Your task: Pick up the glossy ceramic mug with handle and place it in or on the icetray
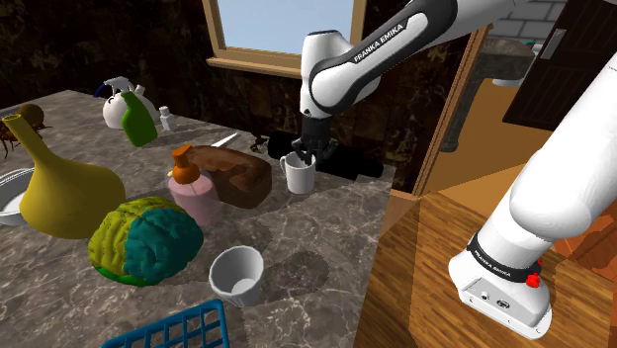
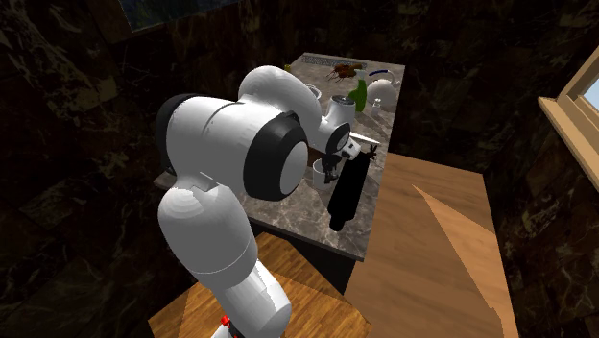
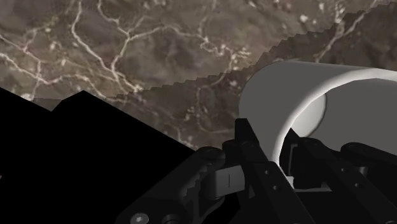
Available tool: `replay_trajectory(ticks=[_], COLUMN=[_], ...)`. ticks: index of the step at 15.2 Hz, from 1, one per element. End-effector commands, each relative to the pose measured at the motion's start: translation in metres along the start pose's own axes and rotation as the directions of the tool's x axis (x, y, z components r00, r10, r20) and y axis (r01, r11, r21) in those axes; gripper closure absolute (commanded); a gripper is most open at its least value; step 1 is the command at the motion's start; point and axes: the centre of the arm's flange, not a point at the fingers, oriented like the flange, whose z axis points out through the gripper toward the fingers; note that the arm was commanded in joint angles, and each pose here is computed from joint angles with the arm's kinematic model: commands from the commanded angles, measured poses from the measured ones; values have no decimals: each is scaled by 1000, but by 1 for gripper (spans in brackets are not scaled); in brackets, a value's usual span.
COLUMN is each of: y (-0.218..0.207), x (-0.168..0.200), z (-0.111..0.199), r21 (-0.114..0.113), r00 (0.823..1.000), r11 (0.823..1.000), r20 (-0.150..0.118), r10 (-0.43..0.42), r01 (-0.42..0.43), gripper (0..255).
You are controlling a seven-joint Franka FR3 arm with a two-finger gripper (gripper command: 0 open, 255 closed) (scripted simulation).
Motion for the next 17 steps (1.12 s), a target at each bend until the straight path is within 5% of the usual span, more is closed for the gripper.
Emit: replay_trajectory(ticks=[1, 7, 17], y=[0, 0, -3], x=[0, 0, -2], z=[0, 0, -53], r21=[0, 0, 0], r00=[1000, 1000, 1000], r11=[1000, 1000, 1000], r20=[0, 0, 0], r10=[0, 0, 0], r01=[0, 0, 0], gripper=[255, 255, 255])
